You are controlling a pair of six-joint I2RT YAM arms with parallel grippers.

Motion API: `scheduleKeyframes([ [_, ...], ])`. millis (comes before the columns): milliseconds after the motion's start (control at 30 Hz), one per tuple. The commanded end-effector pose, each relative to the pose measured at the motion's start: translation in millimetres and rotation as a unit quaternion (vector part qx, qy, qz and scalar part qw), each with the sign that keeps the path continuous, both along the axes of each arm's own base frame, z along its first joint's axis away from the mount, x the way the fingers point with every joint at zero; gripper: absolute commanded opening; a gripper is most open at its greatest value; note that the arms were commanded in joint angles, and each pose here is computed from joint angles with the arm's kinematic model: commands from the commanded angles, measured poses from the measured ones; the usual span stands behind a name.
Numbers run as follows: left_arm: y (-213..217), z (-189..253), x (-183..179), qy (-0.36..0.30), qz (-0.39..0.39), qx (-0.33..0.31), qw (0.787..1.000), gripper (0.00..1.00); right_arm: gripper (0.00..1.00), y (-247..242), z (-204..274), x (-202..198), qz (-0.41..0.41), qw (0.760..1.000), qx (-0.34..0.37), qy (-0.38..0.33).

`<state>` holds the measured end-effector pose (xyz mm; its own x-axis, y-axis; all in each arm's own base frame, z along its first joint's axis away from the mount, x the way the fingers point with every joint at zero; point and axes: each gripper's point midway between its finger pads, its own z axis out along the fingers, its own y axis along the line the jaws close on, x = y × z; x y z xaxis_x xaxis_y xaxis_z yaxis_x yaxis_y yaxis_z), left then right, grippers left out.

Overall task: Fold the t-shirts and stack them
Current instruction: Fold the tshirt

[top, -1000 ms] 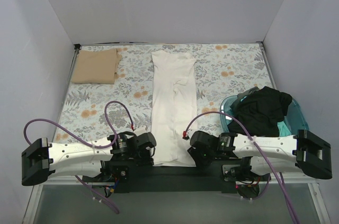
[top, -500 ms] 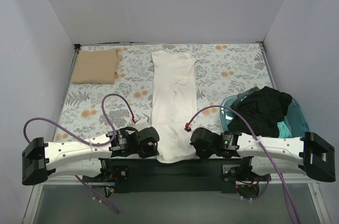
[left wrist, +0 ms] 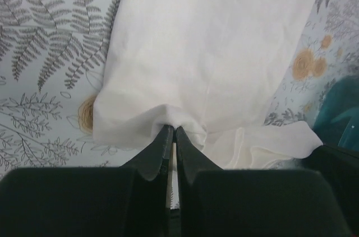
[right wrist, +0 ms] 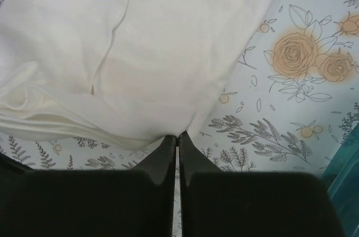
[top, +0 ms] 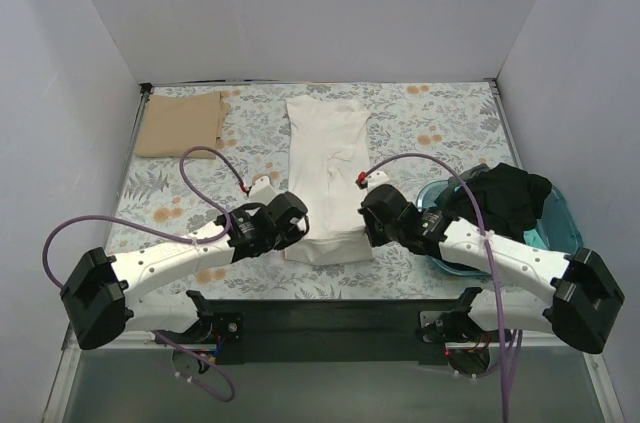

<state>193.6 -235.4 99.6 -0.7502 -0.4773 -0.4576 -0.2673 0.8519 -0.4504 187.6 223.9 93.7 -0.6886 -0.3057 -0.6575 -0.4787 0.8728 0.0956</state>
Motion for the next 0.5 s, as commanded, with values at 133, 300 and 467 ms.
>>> scheduleKeyframes([
  [133, 8.8, 52.9, 71.9, -0.108, 0.042, 0.002, 0.993, 0.0, 0.01, 17.0, 40.7, 66.4, -0.02, 0.998, 0.03, -0.052],
  [300, 4.3, 65.9, 100.0, -0.132, 0.04, -0.009, 0.99, 0.0, 0.01, 16.2, 41.9, 93.1, -0.032, 0.998, 0.023, -0.054],
  [467, 7.0, 66.5, 129.0, -0.138, 0.047, 0.0, 0.989, 0.0, 0.01, 13.4, 50.0, 121.0, -0.049, 0.997, 0.02, -0.064],
])
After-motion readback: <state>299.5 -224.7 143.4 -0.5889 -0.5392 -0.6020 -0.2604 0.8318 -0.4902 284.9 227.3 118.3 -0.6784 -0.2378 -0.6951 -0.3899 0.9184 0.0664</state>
